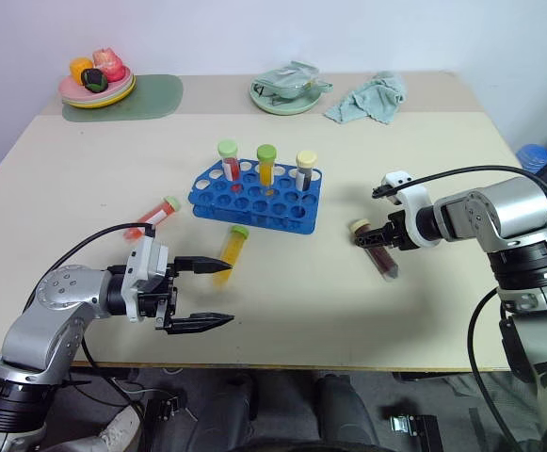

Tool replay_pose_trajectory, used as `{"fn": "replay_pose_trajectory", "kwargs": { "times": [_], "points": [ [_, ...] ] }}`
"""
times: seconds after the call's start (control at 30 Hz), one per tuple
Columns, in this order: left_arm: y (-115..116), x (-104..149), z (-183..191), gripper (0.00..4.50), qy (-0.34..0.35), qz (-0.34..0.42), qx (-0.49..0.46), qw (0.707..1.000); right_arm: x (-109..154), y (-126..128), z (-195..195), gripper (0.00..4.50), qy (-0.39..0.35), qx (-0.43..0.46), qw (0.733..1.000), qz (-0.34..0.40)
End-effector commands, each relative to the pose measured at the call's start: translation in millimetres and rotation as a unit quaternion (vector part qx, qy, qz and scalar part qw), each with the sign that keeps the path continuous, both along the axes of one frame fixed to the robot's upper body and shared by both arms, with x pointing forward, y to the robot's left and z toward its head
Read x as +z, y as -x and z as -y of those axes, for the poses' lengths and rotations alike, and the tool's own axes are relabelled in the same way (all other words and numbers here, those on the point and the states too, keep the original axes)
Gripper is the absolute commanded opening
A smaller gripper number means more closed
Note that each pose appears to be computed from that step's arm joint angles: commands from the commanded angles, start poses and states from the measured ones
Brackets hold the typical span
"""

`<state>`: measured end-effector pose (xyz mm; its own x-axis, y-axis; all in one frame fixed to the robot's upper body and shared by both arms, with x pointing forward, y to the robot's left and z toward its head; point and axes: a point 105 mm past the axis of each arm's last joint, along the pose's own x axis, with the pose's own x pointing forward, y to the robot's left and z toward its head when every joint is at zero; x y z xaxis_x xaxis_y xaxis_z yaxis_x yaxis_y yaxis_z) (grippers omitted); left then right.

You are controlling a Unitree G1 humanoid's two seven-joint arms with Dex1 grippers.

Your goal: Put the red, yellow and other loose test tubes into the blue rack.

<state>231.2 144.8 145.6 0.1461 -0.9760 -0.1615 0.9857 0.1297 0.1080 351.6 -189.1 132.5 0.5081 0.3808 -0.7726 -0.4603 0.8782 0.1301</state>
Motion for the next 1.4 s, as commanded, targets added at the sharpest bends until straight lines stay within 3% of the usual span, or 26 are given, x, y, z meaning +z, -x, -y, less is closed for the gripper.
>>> {"fn": "replay_pose_trajectory", "kwargs": {
  "times": [0.03, 0.1, 0.17, 0.23, 0.33, 0.5, 0.6, 0.67, 0.73, 0.9, 1.03, 1.2, 1.4],
  "points": [
    [3.4, 8.0, 1.4, 4.27, 0.001, 0.014, -0.006, 1.0, 8.5, -8.6, -8.2, 3.47, -0.01, 0.002, 1.0, 0.023],
    [3.6, 7.8, 1.1, 4.29, 0.001, 0.013, -0.006, 1.0, 7.9, -10.1, -11.6, 2.89, -0.011, 0.003, 1.0, 0.026],
    [3.3, 7.7, 0.6, 4.29, 0.001, 0.012, -0.005, 1.0, 7.0, -11.3, -15.0, 1.97, -0.012, 0.004, 1.0, 0.029],
    [3.0, 7.5, 0.3, 4.29, 0.0, 0.011, -0.005, 1.0, 5.8, -11.6, -17.5, 1.97, -0.013, 0.005, 0.999, 0.029],
    [3.2, 7.5, 0.2, 4.29, 0.0, 0.011, -0.005, 1.0, 5.8, -12.0, -19.3, 1.24, -0.012, 0.007, 0.999, 0.035],
    [3.3, 7.9, -0.6, 4.29, 0.0, 0.011, -0.003, 1.0, 19.7, -15.2, -23.6, 1.24, -0.037, 0.01, 0.996, 0.076],
    [3.8, 7.7, -1.3, 4.29, 0.003, 0.009, 0.002, 1.0, 48.0, -13.9, -37.6, 1.24, -0.108, 0.037, 0.984, 0.134],
    [4.2, 6.7, -1.9, 4.29, 0.007, 0.006, 0.009, 1.0, 84.9, -5.4, -60.1, 1.24, -0.228, 0.092, 0.949, 0.198],
    [2.8, 5.4, -2.9, 4.29, 0.013, 0.005, 0.022, 1.0, 119.1, 6.1, -74.6, 1.24, -0.329, 0.132, 0.897, 0.264],
    [-8.1, 2.7, -7.5, 4.29, 0.028, 0.004, 0.06, 0.998, 144.7, 7.0, -84.2, 1.24, -0.418, 0.124, 0.813, 0.386],
    [-12.2, 2.7, -8.9, 4.29, 0.034, 0.006, 0.07, 0.997, 141.3, -5.8, -86.9, 1.24, -0.435, 0.084, 0.78, 0.442],
    [-11.1, 1.5, -13.5, 4.29, 0.031, 0.002, 0.081, 0.996, 108.7, -6.8, -114.9, 1.24, -0.409, 0.109, 0.751, 0.507],
    [-4.9, 3.2, -21.9, 4.29, 0.026, -0.002, 0.095, 0.995, 84.4, -6.1, -130.6, 1.24, -0.419, 0.109, 0.724, 0.536]
  ]
}}
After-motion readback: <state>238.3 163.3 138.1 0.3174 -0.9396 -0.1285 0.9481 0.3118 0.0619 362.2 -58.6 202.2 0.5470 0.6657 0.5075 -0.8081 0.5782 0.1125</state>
